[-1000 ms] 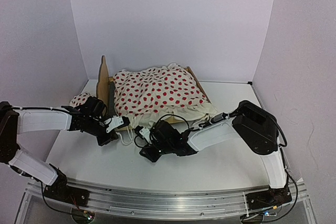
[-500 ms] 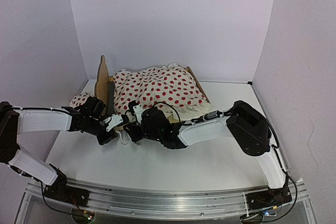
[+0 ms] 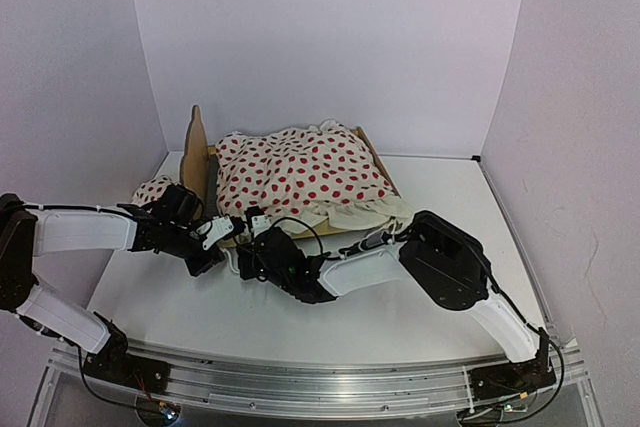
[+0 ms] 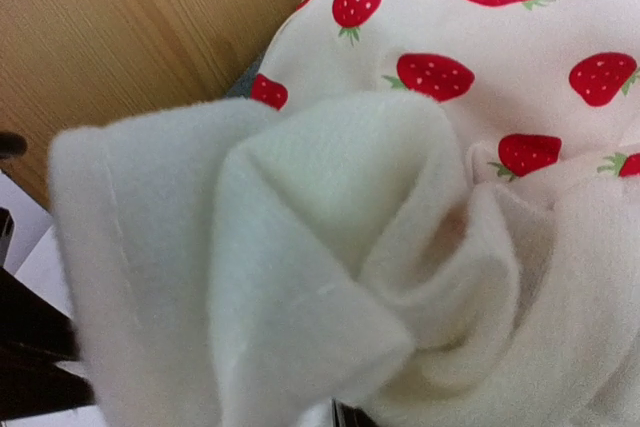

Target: Set up the pet bed

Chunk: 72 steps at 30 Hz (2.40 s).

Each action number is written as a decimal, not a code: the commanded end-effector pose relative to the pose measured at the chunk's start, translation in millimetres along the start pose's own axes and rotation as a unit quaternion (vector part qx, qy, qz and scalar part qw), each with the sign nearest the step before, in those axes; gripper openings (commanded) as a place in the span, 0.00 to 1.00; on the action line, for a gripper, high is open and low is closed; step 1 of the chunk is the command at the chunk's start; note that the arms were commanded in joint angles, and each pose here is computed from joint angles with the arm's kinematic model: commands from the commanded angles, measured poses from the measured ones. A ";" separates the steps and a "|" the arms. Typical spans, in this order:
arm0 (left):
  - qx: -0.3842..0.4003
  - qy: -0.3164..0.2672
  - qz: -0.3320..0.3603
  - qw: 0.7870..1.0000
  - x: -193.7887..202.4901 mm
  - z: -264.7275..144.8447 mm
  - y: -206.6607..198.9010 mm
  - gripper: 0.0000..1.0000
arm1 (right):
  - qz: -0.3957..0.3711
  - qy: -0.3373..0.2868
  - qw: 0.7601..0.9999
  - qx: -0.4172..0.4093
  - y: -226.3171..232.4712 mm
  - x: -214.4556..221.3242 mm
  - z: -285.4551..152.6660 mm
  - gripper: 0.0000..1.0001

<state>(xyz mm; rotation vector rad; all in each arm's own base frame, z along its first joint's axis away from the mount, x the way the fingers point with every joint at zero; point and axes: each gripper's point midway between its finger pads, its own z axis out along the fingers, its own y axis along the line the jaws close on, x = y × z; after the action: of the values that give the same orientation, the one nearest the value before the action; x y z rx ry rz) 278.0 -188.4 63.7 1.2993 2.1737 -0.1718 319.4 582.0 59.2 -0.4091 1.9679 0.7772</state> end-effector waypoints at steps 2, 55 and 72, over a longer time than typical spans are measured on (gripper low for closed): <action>-0.023 -0.025 -0.007 0.999 -10.5 -3.2 10.6 0.00 | 0.015 -0.039 0.999 0.012 1.0 -11.9 12.5 0.18; 0.029 -0.189 0.039 0.981 -60.5 37.2 9.3 0.00 | -0.010 0.081 0.986 -0.143 2.0 -29.8 -104.7 0.27; 0.055 -0.206 0.043 0.976 -62.4 37.7 -1.1 0.00 | 0.037 0.086 0.986 -0.139 -9.5 -20.2 -40.9 0.21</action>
<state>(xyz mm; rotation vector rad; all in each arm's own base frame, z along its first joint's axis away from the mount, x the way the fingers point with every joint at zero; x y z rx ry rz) 309.5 -247.1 59.0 1.2883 1.8275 -0.4825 309.5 530.5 78.3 -0.5960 2.0714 1.0280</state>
